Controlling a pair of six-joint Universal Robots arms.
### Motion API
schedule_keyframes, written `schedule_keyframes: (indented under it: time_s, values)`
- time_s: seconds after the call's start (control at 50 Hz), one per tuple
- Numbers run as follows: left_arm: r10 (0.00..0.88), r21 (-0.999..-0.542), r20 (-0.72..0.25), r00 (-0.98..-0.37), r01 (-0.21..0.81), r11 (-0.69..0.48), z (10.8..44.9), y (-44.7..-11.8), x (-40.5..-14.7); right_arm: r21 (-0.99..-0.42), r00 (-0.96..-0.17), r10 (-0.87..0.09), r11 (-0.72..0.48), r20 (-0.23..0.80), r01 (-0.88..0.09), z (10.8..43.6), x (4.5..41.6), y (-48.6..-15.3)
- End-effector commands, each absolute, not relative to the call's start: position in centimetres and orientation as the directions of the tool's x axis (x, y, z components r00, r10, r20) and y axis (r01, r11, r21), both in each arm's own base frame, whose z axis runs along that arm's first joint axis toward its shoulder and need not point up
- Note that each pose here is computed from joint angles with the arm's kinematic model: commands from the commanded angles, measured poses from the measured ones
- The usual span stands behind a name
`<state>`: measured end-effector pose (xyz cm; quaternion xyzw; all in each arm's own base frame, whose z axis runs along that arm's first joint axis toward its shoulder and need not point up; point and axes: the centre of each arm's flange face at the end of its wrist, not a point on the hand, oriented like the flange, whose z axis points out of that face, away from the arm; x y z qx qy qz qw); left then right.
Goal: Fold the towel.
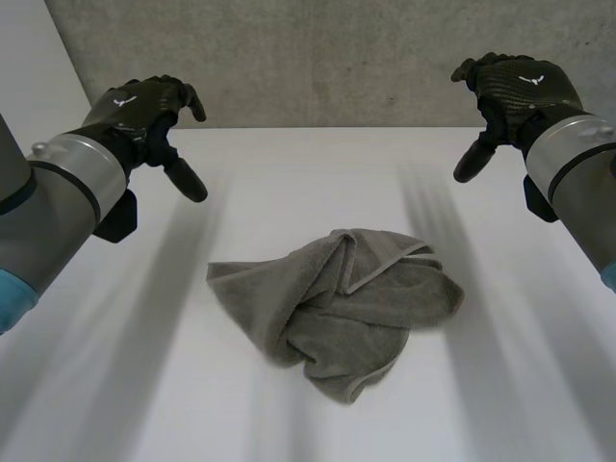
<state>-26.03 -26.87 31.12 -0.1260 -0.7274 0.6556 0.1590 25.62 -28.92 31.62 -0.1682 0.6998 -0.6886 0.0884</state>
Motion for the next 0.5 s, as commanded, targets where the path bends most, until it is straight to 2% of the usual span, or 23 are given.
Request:
schedule_keyframes:
  time_s: [0.02, 0.42, 0.5]
  values:
    - [0.381, -0.995, 0.064, -0.922, -0.028, 0.1, 31.75, -26.51, -25.76, -0.993, -0.931, -0.347, -0.008, 0.114, -0.118, 31.76, 25.28, -29.29]
    - [0.381, -0.994, 0.065, -0.922, -0.028, 0.101, 31.69, -26.6, -25.75, -0.993, -0.939, -0.324, -0.018, 0.117, -0.117, 32.16, 24.59, -29.84]
    - [0.392, -0.994, 0.067, -0.918, -0.027, 0.107, 31.53, -26.62, -25.89, -0.987, -0.925, -0.344, -0.044, 0.163, -0.158, 32.68, 24.75, -29.85]
